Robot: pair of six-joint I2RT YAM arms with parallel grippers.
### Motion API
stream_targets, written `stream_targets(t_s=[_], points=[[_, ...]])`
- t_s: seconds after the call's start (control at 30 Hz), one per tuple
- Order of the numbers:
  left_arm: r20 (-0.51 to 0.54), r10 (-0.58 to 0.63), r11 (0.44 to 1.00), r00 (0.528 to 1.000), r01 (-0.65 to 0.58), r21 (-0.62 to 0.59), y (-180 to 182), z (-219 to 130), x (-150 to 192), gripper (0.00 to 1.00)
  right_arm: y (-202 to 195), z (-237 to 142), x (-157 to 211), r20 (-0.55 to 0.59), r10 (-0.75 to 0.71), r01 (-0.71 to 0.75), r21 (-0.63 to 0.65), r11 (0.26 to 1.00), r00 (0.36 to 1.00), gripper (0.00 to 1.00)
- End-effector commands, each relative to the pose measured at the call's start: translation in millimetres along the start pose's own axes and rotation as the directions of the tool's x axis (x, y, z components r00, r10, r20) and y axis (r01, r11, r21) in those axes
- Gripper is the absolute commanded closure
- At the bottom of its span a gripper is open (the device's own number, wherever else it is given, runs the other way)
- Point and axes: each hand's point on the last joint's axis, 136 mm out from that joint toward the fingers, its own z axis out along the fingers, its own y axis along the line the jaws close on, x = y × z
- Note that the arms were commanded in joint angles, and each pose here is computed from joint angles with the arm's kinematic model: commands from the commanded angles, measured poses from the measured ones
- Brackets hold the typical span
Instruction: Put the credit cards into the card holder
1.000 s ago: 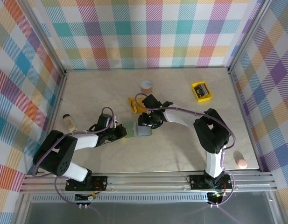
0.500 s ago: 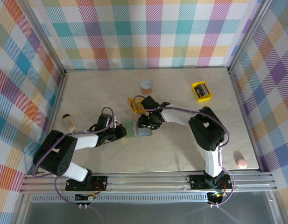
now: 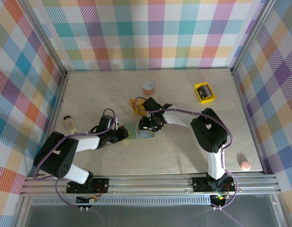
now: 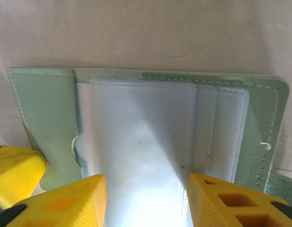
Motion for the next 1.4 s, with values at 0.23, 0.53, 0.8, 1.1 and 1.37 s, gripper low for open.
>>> stream_targets(t_s=[0.23,0.53,0.8,1.1,1.37], points=[[0.008,0.011,1.0,1.0,-0.011,-0.001,-1,-2,-6,0.98,27,-13,-7,0.028,-0.035,0.037,-0.084,0.996,0.999,0.54],[0.026,0.021,1.0,0.999,-0.02,-0.01,-5,-11,-11,0.98,42,-15,-10,0.031,-0.013,0.018,-0.165,0.986,0.999,0.55],[0.046,0.005,1.0,0.999,-0.004,-0.008,-4,-23,-16,0.97,63,-13,-11,0.024,-0.019,0.024,-0.236,0.972,1.0,0.56],[0.073,-0.035,0.999,0.997,0.036,-0.012,-1,-43,-12,0.97,90,1,-11,0.009,-0.05,0.05,-0.272,0.961,0.999,0.55],[0.077,-0.043,0.999,0.996,0.045,-0.021,2,-55,-5,0.96,94,19,-15,-0.017,-0.046,0.039,-0.284,0.958,0.999,0.54]])
